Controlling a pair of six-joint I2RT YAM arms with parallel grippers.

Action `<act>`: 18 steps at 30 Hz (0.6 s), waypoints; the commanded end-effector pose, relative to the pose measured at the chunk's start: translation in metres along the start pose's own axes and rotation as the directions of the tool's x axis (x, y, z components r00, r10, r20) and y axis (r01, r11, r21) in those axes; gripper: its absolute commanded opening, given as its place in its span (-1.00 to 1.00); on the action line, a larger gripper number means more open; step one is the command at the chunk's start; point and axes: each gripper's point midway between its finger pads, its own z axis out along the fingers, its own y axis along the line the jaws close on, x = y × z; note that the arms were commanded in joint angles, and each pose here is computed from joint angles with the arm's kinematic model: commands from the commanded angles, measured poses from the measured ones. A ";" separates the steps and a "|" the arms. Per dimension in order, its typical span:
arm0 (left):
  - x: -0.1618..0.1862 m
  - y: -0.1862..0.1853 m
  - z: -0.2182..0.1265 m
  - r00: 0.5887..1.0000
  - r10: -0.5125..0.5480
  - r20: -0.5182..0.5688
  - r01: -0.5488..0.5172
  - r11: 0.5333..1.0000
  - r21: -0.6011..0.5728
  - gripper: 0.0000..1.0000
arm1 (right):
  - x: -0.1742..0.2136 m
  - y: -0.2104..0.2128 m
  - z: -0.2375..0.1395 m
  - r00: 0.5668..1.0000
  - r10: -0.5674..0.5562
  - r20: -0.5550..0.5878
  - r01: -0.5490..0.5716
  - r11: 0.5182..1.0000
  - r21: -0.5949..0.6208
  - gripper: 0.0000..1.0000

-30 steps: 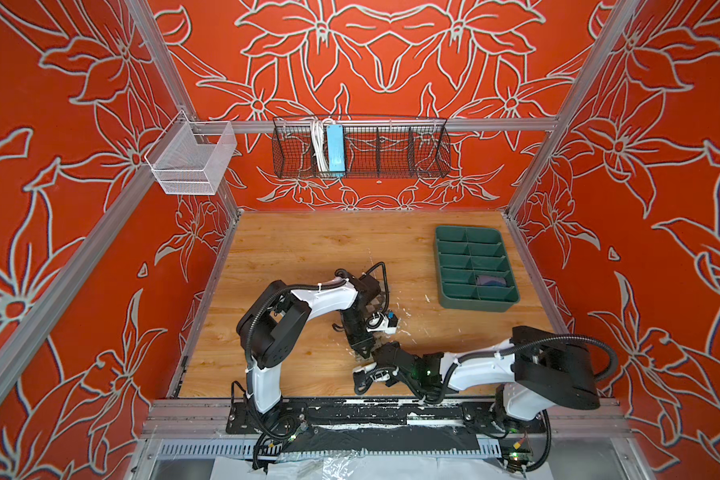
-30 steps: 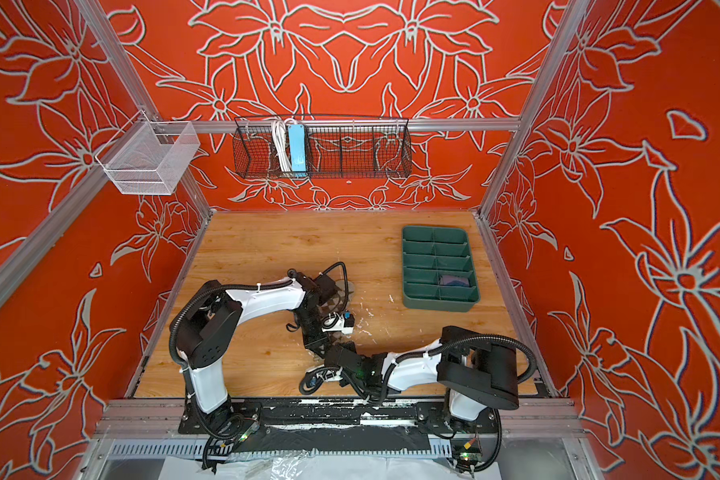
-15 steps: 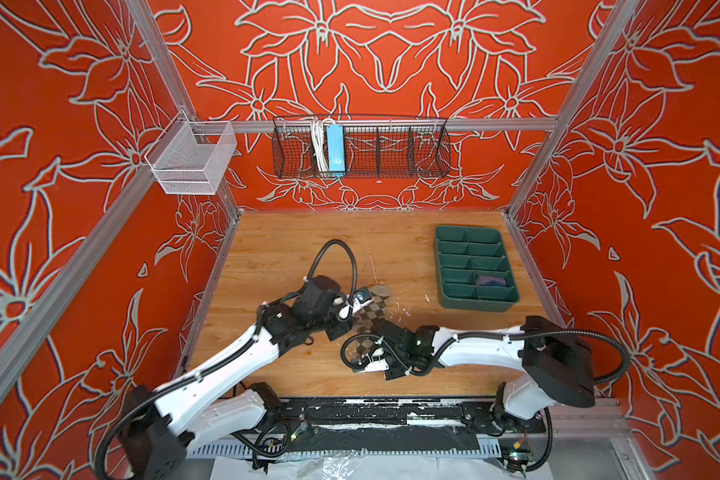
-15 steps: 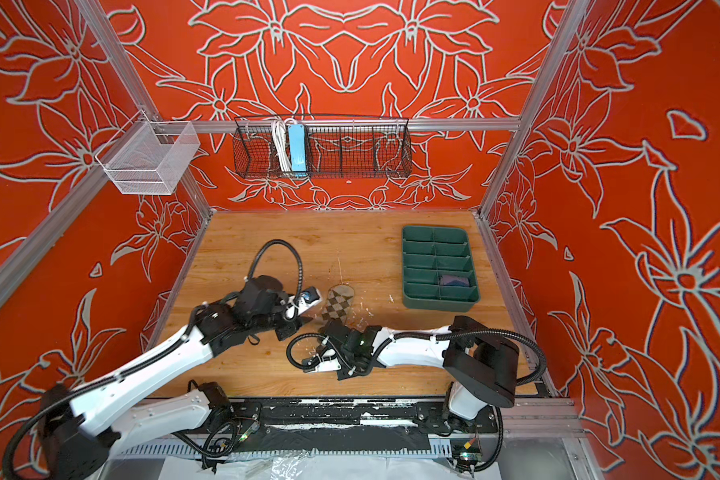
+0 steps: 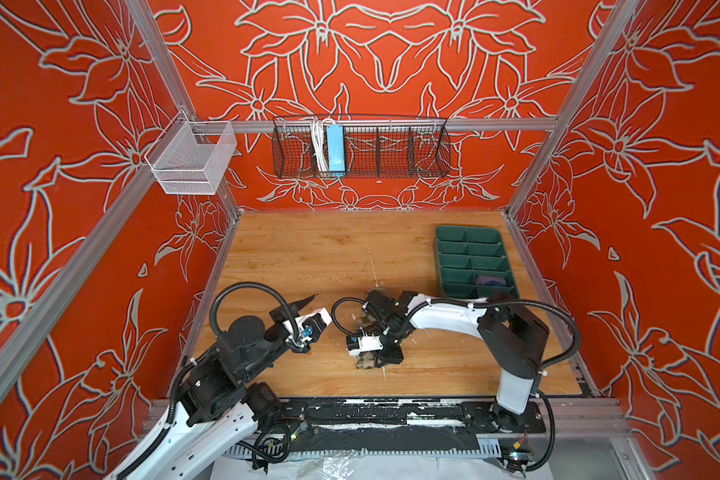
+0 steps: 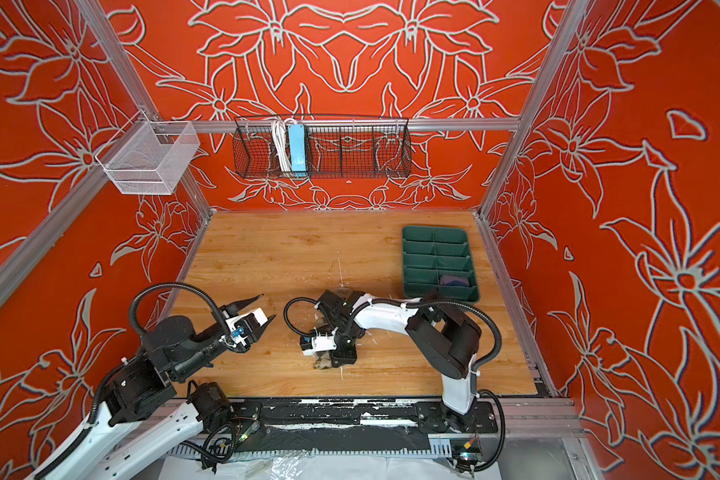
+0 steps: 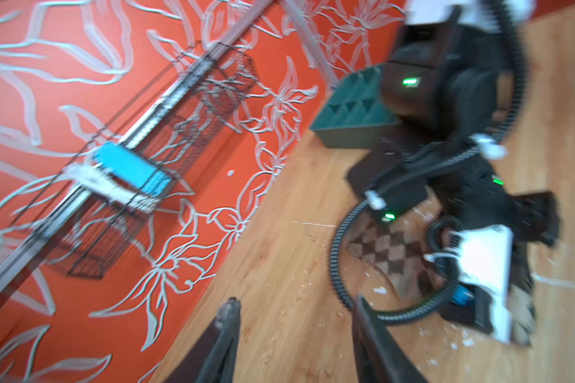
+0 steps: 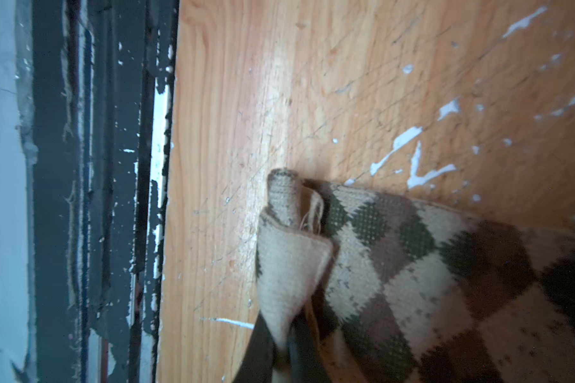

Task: Roll the socks

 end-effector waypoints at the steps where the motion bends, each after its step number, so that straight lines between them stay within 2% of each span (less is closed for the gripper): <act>1: -0.002 -0.030 0.012 0.993 0.120 0.003 -0.118 0.975 0.186 0.05 | 0.008 0.010 0.007 0.997 0.069 -0.043 -0.074 0.988 -0.136 -1.00; 4: 0.005 -0.064 0.026 0.979 0.203 0.007 -0.195 0.928 0.317 0.06 | 0.008 0.001 0.010 0.991 0.114 -0.065 -0.123 0.979 -0.162 -1.00; 8: 0.036 -0.128 0.041 0.929 0.371 -0.009 -0.324 0.822 0.468 0.09 | 0.006 -0.010 0.012 0.988 0.140 -0.067 -0.150 0.974 -0.170 -1.00; 11: 0.051 -0.167 0.048 0.927 0.374 -0.011 -0.311 0.785 0.535 0.10 | 0.007 -0.015 0.010 0.985 0.157 -0.067 -0.166 0.973 -0.158 -1.00; 15: 0.070 -0.202 0.060 0.944 0.321 -0.075 -0.215 0.773 0.596 0.10 | 0.006 -0.016 0.008 0.987 0.152 -0.055 -0.159 0.975 -0.158 -1.00; 18: 0.081 -0.213 0.077 0.949 0.275 -0.152 -0.139 0.801 0.582 0.09 | 0.006 -0.018 0.007 0.987 0.152 -0.054 -0.159 0.976 -0.148 -1.00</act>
